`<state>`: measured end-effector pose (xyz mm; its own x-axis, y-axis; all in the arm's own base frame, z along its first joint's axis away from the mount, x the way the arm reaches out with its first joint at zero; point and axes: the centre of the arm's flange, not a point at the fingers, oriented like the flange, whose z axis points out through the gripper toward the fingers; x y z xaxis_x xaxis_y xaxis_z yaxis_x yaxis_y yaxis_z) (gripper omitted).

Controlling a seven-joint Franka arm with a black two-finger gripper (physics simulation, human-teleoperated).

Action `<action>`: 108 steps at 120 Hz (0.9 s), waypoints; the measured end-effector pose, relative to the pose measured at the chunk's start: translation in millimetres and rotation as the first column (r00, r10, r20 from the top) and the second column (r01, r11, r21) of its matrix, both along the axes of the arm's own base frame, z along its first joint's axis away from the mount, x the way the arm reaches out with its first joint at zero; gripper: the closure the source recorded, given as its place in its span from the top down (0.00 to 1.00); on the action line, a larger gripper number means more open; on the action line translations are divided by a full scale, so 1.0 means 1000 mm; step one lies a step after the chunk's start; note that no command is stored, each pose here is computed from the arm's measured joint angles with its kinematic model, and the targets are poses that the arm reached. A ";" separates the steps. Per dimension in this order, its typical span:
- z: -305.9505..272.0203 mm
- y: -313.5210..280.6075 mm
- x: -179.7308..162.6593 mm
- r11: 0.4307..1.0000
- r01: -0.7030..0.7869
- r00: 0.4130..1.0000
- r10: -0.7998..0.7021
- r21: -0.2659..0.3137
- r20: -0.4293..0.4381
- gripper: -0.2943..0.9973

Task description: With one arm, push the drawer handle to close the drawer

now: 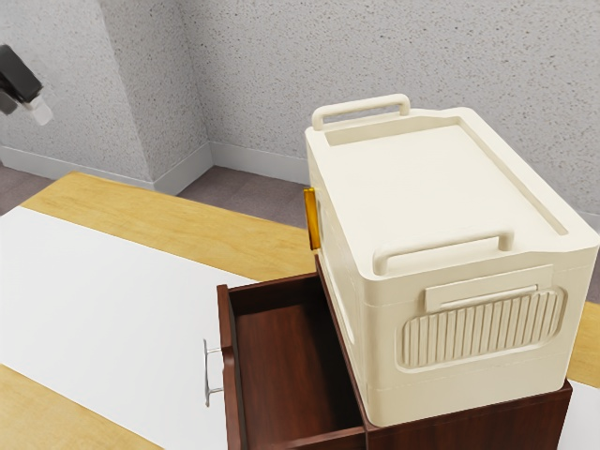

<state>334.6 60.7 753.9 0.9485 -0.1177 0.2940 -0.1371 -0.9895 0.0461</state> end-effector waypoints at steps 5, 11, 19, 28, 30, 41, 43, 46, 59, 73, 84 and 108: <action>-0.042 -0.002 -0.036 0.999 -0.029 0.999 0.029 0.015 -0.038 0.76; -0.085 -0.006 -0.071 0.998 -0.050 0.997 0.052 0.044 -0.063 0.76; -0.137 -0.017 -0.105 0.993 -0.065 0.993 0.074 0.095 -0.093 0.76; -0.175 -0.013 -0.131 0.991 -0.095 0.988 0.106 0.095 -0.115 0.76; -0.187 -0.013 -0.135 0.991 -0.099 0.985 0.111 0.095 -0.129 0.76; -0.245 -0.006 -0.151 0.983 -0.159 0.962 0.175 0.091 -0.209 0.76; -0.250 -0.004 -0.153 0.981 -0.169 0.958 0.185 0.092 -0.218 0.76; -0.257 -0.004 -0.154 0.980 -0.177 0.954 0.194 0.093 -0.229 0.76; -0.260 -0.005 -0.146 0.992 -0.067 0.978 0.085 0.103 -0.190 0.76; -0.258 -0.017 -0.135 0.976 0.193 0.973 -0.177 0.102 -0.145 0.76; -0.263 -0.017 -0.129 0.922 0.368 0.924 -0.349 0.119 -0.158 0.75; -0.312 -0.017 -0.091 0.687 0.726 0.662 -0.694 0.013 -0.283 0.75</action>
<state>243.2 43.3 441.4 0.5968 -0.8023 0.0119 -0.8009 -0.5947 0.0703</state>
